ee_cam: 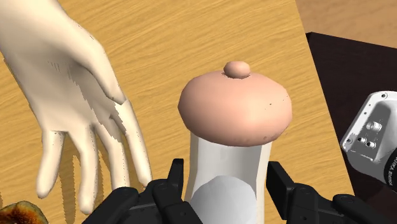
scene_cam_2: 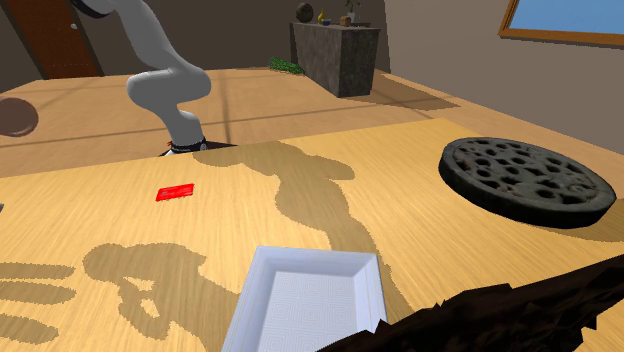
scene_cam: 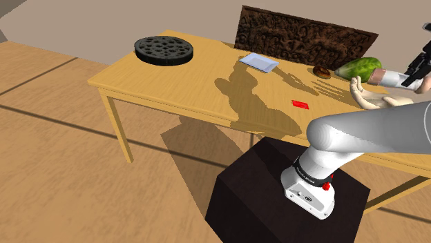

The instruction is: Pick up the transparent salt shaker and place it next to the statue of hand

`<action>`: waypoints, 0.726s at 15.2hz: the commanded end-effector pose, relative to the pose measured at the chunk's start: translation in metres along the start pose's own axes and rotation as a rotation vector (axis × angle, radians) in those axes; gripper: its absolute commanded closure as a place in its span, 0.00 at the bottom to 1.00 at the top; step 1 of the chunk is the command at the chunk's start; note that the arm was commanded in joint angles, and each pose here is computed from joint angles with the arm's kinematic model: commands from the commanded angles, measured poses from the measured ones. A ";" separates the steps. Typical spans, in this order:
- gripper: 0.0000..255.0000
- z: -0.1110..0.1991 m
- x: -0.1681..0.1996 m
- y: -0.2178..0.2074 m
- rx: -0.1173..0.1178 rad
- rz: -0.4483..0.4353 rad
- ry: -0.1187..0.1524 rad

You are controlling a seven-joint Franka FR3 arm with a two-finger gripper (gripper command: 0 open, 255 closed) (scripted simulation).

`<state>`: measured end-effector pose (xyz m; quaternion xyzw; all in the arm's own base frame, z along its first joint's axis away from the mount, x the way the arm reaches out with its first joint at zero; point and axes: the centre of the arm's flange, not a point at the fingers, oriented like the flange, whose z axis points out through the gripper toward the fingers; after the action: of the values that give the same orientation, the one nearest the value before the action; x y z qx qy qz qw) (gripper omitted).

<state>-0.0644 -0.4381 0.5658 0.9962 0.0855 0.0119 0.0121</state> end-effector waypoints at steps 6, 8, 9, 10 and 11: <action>1.00 0.000 -0.091 0.019 0.000 -0.001 -0.001; 1.00 -0.001 -0.117 0.024 0.000 -0.001 -0.001; 1.00 -0.001 -0.129 0.027 0.000 -0.001 -0.001; 1.00 -0.001 -0.142 0.030 0.000 -0.001 -0.001; 1.00 -0.002 -0.155 0.032 0.000 -0.001 -0.001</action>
<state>-0.2011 -0.4903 0.5615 0.9962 0.0855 0.0125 0.0117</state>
